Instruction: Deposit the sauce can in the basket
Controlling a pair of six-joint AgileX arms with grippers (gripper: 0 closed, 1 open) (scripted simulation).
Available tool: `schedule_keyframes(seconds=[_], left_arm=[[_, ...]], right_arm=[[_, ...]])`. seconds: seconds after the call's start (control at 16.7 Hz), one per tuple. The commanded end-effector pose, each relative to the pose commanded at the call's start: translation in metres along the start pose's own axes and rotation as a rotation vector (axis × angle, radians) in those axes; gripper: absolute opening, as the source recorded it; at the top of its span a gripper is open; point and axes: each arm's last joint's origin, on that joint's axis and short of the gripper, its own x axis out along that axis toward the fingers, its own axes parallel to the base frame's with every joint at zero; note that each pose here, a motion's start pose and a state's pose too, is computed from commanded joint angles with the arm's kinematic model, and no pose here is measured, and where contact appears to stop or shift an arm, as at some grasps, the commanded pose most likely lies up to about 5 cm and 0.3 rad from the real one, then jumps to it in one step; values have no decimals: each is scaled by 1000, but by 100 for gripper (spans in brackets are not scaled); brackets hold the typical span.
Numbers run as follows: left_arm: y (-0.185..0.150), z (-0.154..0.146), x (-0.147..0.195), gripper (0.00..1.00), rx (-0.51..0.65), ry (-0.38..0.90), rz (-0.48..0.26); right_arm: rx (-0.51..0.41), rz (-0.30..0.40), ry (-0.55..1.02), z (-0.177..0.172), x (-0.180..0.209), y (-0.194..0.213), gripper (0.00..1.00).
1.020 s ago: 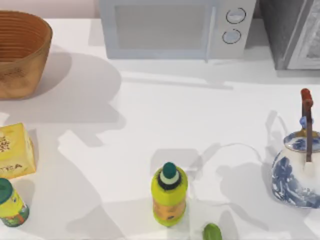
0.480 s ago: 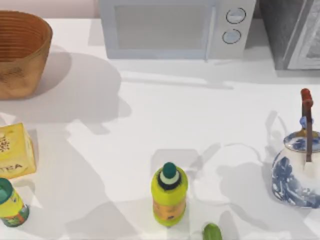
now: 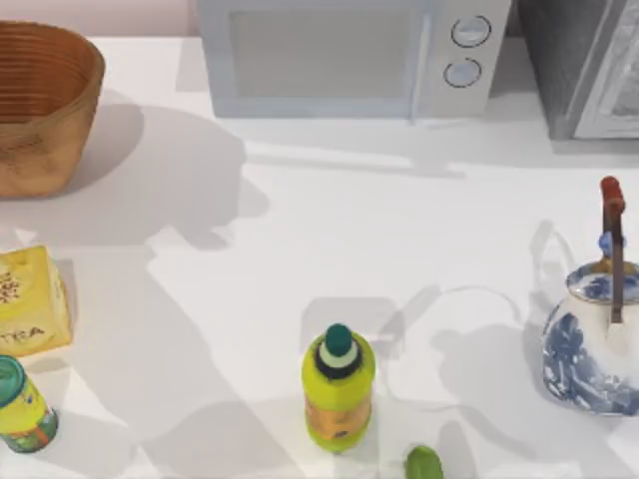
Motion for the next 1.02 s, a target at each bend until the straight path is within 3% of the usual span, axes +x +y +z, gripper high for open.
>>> schedule_keyframes(seconds=[0.12, 0.9, 1.02], left_arm=[[0, 0, 0, 0, 0, 0, 0], [0, 0, 0, 98, 0, 0, 0], [0, 0, 0, 100, 0, 0, 0]], right_arm=[[0, 0, 0, 0, 0, 0, 100], [0, 0, 0, 0, 0, 0, 100], [0, 0, 0, 0, 0, 0, 100]])
